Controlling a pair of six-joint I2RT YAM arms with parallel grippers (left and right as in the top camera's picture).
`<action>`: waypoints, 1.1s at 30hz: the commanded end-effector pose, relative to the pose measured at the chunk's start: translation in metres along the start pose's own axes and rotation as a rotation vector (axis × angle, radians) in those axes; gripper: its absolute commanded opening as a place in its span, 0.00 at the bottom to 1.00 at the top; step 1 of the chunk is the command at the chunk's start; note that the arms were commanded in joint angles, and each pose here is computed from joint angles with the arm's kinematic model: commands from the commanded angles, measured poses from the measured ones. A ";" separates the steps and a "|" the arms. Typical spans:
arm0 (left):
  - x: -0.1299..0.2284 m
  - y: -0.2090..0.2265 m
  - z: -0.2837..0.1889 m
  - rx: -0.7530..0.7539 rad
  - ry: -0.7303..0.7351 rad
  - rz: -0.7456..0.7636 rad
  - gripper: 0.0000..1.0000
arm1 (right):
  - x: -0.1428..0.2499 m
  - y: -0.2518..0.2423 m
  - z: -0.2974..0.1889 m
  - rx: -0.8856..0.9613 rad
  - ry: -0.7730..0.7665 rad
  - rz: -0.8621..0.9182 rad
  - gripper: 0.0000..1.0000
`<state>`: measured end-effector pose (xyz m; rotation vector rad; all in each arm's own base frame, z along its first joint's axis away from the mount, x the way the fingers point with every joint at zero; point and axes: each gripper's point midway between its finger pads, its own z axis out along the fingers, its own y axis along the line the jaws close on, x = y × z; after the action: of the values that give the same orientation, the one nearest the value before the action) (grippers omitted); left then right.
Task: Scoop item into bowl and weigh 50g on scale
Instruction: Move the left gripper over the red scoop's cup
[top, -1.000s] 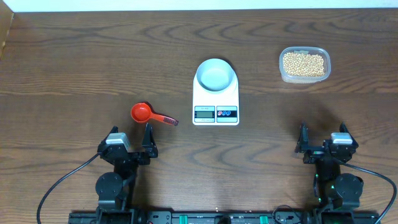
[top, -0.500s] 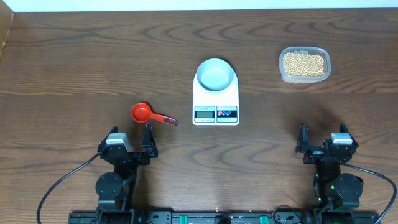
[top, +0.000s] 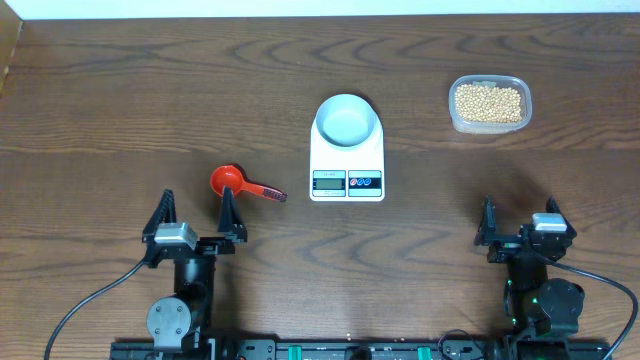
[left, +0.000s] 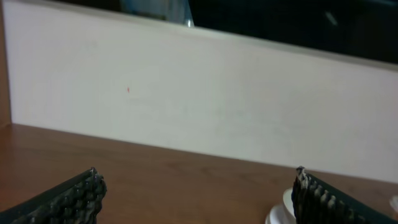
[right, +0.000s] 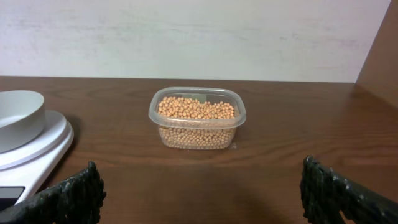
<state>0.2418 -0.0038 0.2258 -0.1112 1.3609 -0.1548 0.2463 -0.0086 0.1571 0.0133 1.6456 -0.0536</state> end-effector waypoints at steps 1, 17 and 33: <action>-0.014 0.007 -0.001 -0.046 -0.040 0.019 0.98 | 0.000 -0.002 0.000 0.011 -0.003 0.010 0.99; -0.078 0.013 0.035 -0.177 0.142 0.035 0.98 | 0.000 -0.002 0.000 0.011 -0.003 0.010 0.99; -0.045 0.018 0.070 -0.325 0.676 -0.092 0.98 | 0.000 -0.002 0.000 0.011 -0.003 0.010 0.99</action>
<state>0.2965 0.0180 0.2766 -0.3342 2.0349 -0.0215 0.2463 -0.0086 0.1572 0.0133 1.6452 -0.0536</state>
